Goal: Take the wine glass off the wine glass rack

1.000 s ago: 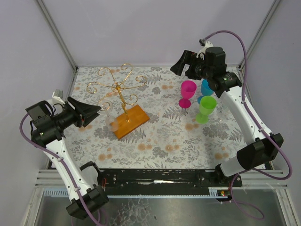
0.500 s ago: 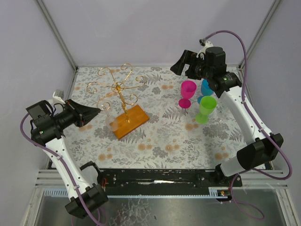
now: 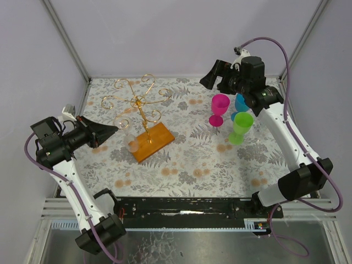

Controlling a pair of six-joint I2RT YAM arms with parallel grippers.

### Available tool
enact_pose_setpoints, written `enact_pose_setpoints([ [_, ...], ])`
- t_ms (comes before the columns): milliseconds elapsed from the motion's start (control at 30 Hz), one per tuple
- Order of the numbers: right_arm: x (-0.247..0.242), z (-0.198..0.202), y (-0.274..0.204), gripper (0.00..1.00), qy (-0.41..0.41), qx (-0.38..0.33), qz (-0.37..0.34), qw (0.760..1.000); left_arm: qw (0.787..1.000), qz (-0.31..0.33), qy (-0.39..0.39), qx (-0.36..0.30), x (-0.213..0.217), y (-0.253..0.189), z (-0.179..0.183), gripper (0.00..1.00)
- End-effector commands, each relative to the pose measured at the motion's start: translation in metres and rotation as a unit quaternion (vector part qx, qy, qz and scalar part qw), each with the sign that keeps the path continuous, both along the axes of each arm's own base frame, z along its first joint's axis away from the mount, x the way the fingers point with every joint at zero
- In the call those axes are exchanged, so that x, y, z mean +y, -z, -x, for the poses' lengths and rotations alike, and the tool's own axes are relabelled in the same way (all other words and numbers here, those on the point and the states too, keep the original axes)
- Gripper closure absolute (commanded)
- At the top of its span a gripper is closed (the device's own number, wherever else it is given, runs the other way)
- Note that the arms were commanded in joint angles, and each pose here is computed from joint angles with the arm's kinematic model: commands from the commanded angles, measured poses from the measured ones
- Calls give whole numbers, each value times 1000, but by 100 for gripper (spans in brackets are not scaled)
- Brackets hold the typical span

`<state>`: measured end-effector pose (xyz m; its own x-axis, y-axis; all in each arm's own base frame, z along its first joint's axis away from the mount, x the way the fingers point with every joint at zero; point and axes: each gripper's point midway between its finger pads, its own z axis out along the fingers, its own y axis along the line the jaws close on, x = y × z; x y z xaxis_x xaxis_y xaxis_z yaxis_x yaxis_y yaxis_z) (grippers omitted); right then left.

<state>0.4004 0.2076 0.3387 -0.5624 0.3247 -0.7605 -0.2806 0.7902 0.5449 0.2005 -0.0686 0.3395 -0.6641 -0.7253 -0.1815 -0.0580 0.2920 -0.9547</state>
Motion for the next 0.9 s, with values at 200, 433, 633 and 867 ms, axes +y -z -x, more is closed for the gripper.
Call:
enact_pose_setpoints([
  [200, -5, 10, -29, 1, 1, -43, -9, 999, 1000, 11, 5, -27, -3, -24, 2, 100],
  [433, -7, 9, -29, 1, 2, -43, -4, 999, 1000, 5, -4, -28, -2, -24, 1, 100],
  [633, -5, 7, -30, 1, -1, -43, -6, 999, 1000, 2, -4, -20, -4, -21, 5, 100],
  [867, -4, 6, -28, 1, -4, -42, -4, 999, 999, -17, -28, -5, -2, -14, 6, 100],
])
